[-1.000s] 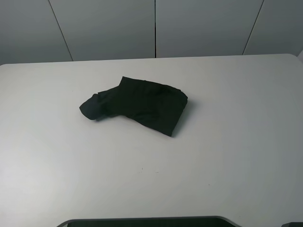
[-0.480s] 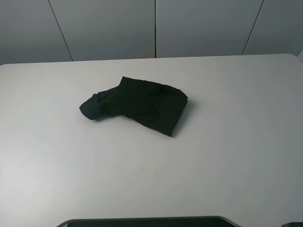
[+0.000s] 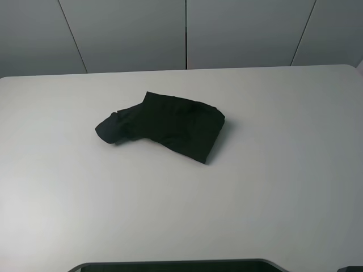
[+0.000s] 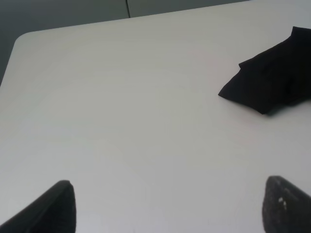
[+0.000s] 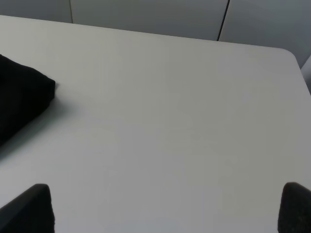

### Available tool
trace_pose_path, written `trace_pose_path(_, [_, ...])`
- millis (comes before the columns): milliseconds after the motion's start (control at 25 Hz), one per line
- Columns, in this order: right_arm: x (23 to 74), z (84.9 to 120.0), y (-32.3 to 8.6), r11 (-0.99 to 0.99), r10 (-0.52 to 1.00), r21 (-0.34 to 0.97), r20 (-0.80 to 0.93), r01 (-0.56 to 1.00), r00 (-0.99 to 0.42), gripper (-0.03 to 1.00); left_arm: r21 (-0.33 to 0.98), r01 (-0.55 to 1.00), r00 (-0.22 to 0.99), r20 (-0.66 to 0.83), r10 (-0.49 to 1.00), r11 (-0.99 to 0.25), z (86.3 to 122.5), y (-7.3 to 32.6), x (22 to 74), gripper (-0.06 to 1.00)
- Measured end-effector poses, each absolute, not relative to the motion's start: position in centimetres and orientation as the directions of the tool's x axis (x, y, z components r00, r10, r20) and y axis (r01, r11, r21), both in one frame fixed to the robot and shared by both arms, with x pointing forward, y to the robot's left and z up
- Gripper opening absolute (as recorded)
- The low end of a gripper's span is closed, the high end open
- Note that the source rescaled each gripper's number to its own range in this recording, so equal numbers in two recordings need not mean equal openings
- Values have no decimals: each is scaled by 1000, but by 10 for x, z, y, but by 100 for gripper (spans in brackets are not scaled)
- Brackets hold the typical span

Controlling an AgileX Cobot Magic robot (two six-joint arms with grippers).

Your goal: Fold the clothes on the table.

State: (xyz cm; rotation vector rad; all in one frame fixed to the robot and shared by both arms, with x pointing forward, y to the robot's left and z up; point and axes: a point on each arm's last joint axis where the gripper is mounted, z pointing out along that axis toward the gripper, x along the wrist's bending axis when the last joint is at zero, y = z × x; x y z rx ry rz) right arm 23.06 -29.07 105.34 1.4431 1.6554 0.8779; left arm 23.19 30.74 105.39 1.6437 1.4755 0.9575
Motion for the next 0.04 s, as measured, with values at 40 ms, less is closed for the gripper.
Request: trace_pose_path(40, [231, 1053, -291, 126, 992, 873, -102, 472, -75, 100, 882, 463, 70, 63, 996, -88, 1054, 307, 232, 99])
